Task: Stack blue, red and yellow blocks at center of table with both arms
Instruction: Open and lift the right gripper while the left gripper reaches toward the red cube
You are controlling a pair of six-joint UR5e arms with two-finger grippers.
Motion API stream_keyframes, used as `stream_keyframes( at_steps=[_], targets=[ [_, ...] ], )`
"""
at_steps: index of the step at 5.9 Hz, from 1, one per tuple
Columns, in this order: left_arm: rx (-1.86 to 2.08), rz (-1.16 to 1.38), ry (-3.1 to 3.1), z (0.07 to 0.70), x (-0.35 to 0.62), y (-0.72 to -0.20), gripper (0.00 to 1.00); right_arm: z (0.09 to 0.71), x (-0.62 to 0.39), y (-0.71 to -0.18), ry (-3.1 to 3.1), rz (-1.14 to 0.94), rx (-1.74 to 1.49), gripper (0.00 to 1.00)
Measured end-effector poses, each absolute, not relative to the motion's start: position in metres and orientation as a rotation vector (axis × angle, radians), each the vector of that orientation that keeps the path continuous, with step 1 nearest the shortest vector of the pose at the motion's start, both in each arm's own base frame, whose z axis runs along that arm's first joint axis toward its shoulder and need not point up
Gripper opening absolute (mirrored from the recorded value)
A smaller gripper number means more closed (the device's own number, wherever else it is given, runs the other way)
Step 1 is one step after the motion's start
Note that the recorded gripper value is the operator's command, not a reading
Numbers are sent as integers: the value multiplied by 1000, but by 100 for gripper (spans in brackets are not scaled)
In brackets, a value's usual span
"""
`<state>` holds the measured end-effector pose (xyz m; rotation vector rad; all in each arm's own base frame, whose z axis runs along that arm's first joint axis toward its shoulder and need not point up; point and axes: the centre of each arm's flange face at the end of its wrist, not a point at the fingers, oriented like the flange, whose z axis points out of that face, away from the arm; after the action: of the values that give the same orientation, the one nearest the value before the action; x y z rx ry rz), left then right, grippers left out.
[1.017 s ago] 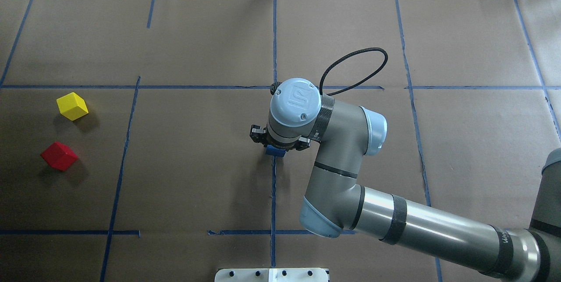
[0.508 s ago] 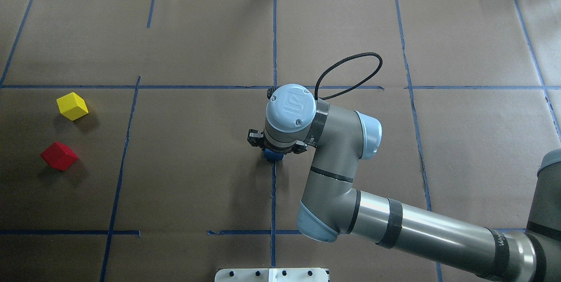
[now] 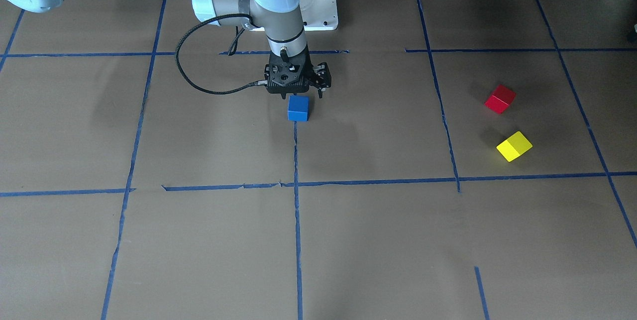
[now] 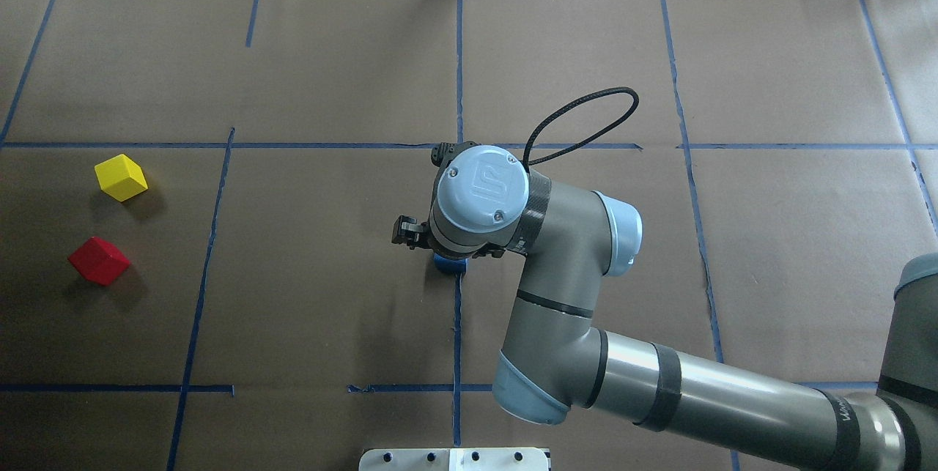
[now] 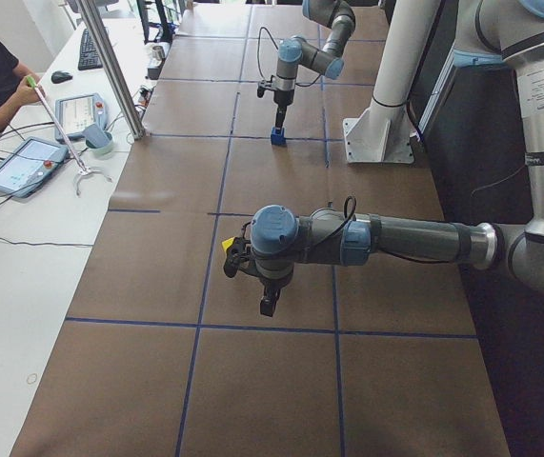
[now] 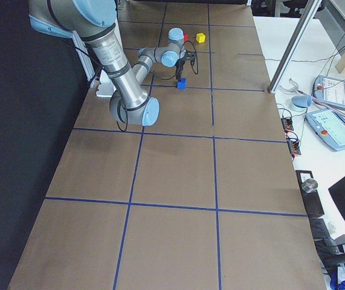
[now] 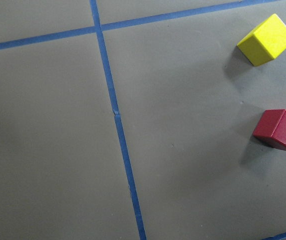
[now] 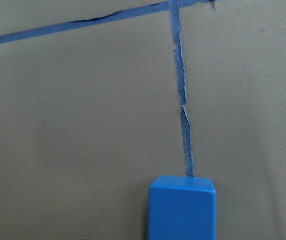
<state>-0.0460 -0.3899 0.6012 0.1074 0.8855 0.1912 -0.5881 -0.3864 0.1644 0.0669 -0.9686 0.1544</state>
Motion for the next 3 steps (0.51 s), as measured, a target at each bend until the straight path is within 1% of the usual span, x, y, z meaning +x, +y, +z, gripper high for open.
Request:
stream_keyframes(
  at_steps=[2, 3],
  targets=[
    [67, 108, 898, 590, -1, -402, 100, 162, -515, -387, -1051, 166, 71, 100],
    [73, 110, 899, 583, 34, -406, 100, 174, -461, -398, -1083, 180, 35, 100]
  ],
)
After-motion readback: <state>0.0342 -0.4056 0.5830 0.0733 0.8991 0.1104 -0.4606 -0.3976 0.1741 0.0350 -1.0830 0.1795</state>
